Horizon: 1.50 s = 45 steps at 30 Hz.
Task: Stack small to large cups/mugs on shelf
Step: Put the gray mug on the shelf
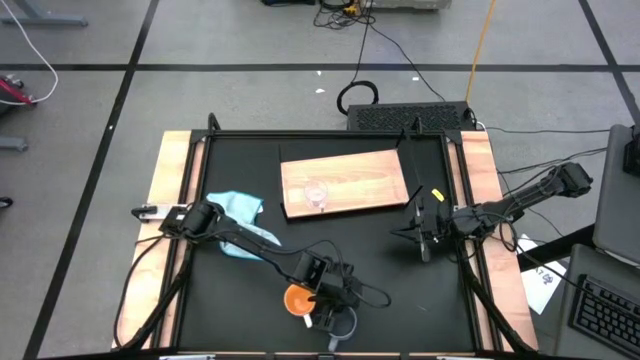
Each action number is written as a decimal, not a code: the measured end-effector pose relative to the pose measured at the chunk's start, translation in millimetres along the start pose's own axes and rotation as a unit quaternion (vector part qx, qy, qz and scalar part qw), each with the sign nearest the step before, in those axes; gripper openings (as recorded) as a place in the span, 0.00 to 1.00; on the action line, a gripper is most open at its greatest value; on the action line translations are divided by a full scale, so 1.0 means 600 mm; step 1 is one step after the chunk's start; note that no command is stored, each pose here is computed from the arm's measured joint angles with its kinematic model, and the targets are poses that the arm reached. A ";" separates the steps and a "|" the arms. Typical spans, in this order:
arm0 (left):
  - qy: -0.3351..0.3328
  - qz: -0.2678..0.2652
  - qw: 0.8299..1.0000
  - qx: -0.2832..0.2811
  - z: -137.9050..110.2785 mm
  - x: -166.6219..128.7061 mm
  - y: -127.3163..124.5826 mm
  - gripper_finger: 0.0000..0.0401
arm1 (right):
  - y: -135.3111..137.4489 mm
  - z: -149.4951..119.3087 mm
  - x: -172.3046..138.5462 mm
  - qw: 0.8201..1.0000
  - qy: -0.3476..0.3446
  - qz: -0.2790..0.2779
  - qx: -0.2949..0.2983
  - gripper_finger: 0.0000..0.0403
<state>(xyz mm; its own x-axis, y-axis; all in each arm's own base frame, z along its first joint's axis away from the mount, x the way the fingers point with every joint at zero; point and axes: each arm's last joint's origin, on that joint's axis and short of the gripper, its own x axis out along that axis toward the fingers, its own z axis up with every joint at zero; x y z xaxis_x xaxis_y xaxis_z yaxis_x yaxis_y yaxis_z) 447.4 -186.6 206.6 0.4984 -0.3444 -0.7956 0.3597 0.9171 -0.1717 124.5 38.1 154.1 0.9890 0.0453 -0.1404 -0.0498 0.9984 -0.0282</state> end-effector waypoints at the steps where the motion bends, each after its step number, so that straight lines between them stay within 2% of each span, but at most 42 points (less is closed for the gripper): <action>1: -0.001 0.000 1.000 0.000 0.000 0.000 0.000 0.01 | 0.000 0.000 0.000 1.000 0.000 0.000 0.000 0.00; 8: -0.031 0.014 0.999 0.006 0.015 -0.031 -0.003 0.01 | 0.000 0.000 0.000 1.000 0.000 0.000 0.000 0.00; 15: -0.079 0.080 0.993 0.029 0.037 -0.102 -0.015 0.01 | 0.000 0.000 0.001 1.000 -0.001 0.000 0.000 0.00; 25: -0.093 0.163 0.982 0.033 0.042 -0.173 -0.022 0.01 | 0.000 0.001 0.001 1.000 -0.003 0.002 0.001 0.00; 33: -0.117 0.213 0.969 0.036 0.041 -0.256 -0.037 0.01 | 0.001 0.001 0.001 1.000 -0.003 0.002 0.001 0.00; 45: -0.157 0.262 0.951 0.051 0.031 -0.376 -0.041 0.01 | 0.001 0.002 0.001 1.000 -0.007 0.002 0.001 0.00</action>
<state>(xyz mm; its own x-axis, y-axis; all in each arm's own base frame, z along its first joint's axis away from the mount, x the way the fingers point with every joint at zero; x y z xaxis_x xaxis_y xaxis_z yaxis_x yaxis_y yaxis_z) 340.7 -135.1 401.0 0.8353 0.0976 -0.5410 0.0628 0.9608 0.2702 125.2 38.5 155.3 0.9906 0.0507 -0.1270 -0.0544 0.9982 -0.0255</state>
